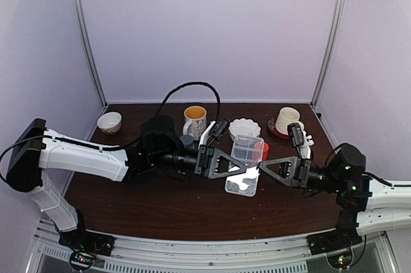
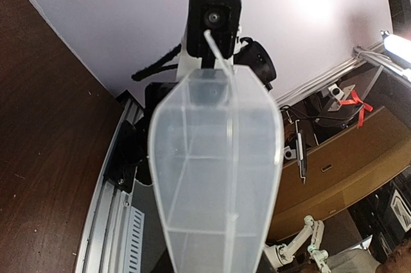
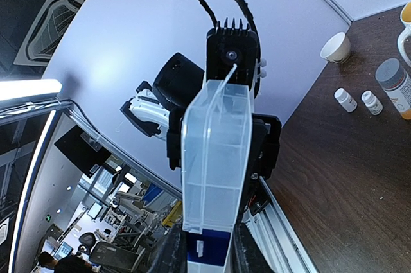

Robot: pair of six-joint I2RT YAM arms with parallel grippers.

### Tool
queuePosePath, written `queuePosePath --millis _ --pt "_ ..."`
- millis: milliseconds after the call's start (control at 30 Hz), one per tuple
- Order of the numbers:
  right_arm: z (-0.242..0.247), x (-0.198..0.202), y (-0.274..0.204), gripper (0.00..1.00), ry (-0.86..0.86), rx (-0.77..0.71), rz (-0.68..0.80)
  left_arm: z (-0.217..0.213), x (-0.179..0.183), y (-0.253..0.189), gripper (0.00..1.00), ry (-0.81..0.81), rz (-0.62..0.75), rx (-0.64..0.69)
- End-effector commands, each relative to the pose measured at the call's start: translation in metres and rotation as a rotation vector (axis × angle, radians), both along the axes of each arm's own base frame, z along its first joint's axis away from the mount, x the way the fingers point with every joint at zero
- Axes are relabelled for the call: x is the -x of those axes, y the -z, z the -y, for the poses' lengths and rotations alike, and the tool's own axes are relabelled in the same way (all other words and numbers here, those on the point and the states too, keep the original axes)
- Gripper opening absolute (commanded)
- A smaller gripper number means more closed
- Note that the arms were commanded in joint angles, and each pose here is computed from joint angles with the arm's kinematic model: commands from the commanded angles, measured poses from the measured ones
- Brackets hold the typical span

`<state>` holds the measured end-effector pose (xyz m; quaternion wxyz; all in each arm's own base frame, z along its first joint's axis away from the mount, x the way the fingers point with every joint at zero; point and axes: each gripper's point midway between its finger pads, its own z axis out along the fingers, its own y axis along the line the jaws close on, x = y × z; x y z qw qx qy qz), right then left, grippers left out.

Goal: Sort the pills into containers
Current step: Open the lid of the pill container.

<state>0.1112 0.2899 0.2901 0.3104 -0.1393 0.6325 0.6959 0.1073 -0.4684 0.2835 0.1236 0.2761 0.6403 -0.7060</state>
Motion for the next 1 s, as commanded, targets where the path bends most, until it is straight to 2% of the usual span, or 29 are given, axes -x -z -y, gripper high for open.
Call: queuePosePath --millis 0,133,333,500,700,767,833,967 --pt "0.003 0.011 -0.022 0.11 -0.040 -0.045 0.063 0.000 -0.008 -0.009 0.19 -0.032 0.030 0.000" --pt "0.002 0.007 -0.014 0.10 -0.022 -0.004 0.054 0.000 -0.009 -0.008 0.19 -0.036 0.042 -0.011" --pt "0.001 -0.005 0.009 0.09 0.042 0.127 0.030 0.002 -0.016 -0.001 0.19 -0.068 0.092 -0.093" --pt "0.007 -0.014 0.021 0.09 0.106 0.174 0.007 0.005 -0.020 0.001 0.19 -0.076 0.114 -0.146" --pt "0.023 -0.030 0.039 0.10 0.232 0.292 -0.020 0.006 -0.029 0.009 0.19 -0.122 0.129 -0.199" --pt "0.028 -0.033 0.042 0.13 0.262 0.321 -0.022 0.005 -0.031 0.011 0.19 -0.136 0.135 -0.212" --pt "0.030 -0.035 0.039 0.21 0.280 0.322 -0.014 0.006 -0.033 0.012 0.19 -0.140 0.140 -0.219" --pt "0.032 -0.036 0.036 0.44 0.288 0.313 -0.007 0.007 -0.032 0.009 0.19 -0.136 0.142 -0.207"
